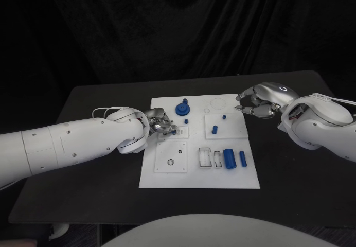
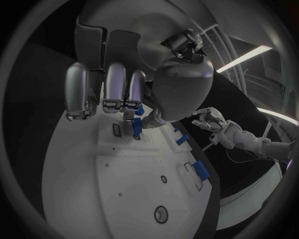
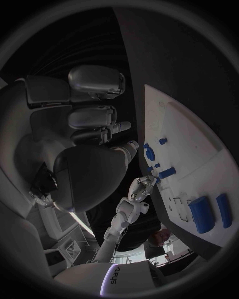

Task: Assemble the parts on the task board

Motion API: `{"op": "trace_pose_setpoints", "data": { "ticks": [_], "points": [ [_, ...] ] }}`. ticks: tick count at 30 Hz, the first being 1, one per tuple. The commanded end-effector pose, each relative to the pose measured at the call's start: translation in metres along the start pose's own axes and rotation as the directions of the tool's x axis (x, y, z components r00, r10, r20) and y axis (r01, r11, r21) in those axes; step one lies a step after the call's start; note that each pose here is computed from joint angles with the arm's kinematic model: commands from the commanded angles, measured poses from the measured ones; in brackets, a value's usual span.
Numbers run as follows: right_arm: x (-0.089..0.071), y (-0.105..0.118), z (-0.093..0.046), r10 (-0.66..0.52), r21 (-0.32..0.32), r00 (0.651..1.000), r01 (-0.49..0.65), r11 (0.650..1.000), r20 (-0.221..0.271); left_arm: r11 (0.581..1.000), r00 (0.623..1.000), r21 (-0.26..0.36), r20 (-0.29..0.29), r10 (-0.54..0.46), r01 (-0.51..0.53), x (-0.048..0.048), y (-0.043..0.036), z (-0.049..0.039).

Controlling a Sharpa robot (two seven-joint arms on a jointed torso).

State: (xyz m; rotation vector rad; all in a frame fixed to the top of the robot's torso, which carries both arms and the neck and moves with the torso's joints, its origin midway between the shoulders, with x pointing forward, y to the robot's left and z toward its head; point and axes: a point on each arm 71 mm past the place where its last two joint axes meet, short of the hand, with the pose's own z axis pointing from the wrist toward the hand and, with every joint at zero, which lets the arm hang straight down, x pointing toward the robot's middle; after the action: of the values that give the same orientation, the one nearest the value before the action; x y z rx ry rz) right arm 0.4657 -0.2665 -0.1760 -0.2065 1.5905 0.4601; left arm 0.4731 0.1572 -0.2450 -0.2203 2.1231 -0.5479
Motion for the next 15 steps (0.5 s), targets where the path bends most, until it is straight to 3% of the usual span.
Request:
{"op": "trace_pose_setpoints", "data": {
  "ticks": [1, 15],
  "points": [
    [0.0014, -0.0012, -0.0004, 0.0, 0.019, 1.0, 0.0, 1.0, -0.01, 1.0, 0.997, -0.025, -0.071, 0.017, -0.018, 0.0129, 0.0048, 0.0001],
    [0.002, -0.0015, -0.0003, -0.001, 0.024, 1.0, 0.001, 1.0, -0.016, 1.0, 0.997, -0.021, -0.08, 0.02, -0.022, 0.0138, 0.0055, 0.0001]
  ]
}}
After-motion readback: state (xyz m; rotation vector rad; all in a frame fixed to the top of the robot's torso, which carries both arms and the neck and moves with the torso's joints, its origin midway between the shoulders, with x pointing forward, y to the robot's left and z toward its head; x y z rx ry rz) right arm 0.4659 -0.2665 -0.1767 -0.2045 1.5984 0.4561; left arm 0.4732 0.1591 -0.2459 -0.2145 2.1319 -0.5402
